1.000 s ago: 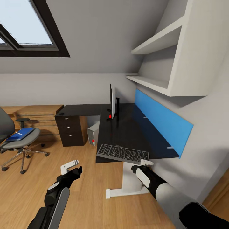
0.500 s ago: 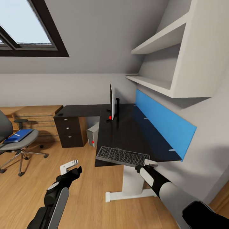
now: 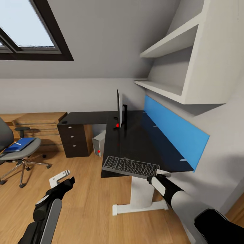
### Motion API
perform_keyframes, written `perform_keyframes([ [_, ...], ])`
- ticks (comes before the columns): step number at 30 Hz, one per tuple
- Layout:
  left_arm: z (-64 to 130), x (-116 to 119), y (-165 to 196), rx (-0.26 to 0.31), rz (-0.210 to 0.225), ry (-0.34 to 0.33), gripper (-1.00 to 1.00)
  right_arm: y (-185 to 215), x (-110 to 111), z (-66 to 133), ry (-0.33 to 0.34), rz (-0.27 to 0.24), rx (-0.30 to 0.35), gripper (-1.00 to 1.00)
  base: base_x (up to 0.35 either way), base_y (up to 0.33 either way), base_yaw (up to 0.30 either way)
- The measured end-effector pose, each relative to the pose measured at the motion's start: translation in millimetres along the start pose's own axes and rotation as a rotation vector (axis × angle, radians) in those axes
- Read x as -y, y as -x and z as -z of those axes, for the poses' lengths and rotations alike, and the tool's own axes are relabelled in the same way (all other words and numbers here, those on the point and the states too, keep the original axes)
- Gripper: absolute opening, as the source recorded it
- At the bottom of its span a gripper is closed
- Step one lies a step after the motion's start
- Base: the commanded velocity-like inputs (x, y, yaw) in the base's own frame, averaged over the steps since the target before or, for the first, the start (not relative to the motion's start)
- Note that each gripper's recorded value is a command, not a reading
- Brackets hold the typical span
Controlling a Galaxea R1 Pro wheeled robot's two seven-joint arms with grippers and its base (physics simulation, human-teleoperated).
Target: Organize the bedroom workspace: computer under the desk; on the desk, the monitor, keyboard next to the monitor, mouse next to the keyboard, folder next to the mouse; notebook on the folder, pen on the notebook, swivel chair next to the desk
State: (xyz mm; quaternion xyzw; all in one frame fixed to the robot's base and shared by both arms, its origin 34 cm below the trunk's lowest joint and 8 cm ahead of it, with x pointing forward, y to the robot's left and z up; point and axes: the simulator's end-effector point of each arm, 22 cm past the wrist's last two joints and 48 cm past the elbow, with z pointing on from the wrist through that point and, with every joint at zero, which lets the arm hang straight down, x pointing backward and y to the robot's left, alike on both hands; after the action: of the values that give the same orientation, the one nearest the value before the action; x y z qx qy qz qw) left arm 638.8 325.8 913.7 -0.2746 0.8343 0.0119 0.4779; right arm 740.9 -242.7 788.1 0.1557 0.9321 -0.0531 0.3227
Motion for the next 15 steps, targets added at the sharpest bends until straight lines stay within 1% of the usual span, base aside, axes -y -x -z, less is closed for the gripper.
perform_keyframes([
  [6,0.5,-1.4,1.9,0.004,0.006,0.002,1.00,0.3,-1.5,0.5,0.001,0.001,-0.003,1.00,0.000,0.000,0.000],
  [15,-5.5,-3.4,-4.2,0.012,0.010,0.002,1.00,-6.7,-4.8,-9.0,0.005,0.003,-0.003,1.00,0.000,0.000,0.000],
])
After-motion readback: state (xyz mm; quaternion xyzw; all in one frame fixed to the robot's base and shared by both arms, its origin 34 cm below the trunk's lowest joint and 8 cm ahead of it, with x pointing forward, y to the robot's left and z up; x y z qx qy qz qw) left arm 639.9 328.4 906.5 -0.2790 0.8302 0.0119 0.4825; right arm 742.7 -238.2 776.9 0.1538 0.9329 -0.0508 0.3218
